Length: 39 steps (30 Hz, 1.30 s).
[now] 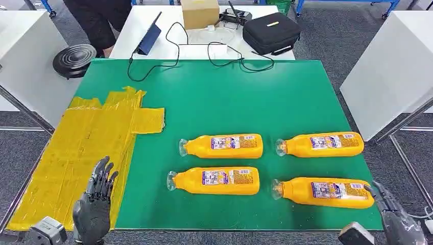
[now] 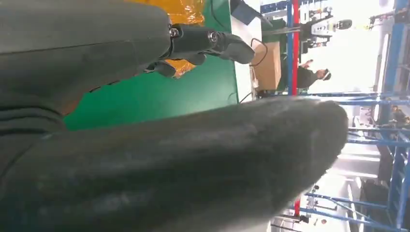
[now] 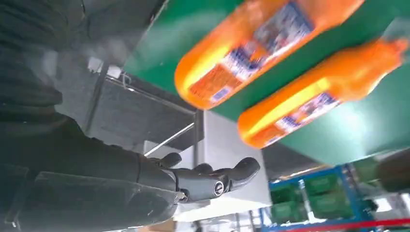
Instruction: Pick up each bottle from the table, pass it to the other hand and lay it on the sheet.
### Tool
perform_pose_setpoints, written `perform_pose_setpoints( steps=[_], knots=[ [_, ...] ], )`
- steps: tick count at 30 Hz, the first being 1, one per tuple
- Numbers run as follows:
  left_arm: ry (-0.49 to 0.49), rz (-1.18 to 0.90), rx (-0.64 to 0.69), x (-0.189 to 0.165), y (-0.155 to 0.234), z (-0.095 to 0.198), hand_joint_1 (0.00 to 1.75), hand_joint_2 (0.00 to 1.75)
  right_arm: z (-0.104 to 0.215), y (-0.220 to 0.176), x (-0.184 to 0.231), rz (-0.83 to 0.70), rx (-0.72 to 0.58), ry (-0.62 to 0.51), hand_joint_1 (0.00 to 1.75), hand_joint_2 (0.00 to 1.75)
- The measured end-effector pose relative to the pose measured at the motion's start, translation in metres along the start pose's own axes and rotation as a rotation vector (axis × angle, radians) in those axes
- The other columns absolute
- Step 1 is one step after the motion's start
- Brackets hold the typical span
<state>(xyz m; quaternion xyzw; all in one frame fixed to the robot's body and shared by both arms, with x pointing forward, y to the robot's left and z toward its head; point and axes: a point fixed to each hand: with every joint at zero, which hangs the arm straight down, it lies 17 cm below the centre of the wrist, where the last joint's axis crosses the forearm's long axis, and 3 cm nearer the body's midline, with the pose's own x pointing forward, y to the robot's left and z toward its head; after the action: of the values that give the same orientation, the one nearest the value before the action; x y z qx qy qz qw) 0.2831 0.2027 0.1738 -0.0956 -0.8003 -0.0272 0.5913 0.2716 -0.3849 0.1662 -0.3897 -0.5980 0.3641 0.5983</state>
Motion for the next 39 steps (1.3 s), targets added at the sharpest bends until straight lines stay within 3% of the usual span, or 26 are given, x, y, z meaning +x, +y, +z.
perform_pose_setpoints(
  steps=[11, 24, 39],
  knots=[
    [-0.007, 0.002, 0.009, 0.003, 0.002, -0.002, 0.0, 0.0, -0.003, -0.008, -0.016, 0.011, -0.028, 0.052, 0.0, 1.75],
    [-0.006, 0.008, -0.001, 0.004, 0.0, -0.009, 0.0, 0.0, -0.034, -0.001, -0.036, 0.099, 0.019, 0.097, 0.0, 1.75],
    [-0.026, 0.028, -0.016, 0.007, 0.002, -0.025, 0.0, 0.0, -0.062, 0.006, -0.07, 0.153, 0.115, 0.055, 0.0, 1.75]
  ],
)
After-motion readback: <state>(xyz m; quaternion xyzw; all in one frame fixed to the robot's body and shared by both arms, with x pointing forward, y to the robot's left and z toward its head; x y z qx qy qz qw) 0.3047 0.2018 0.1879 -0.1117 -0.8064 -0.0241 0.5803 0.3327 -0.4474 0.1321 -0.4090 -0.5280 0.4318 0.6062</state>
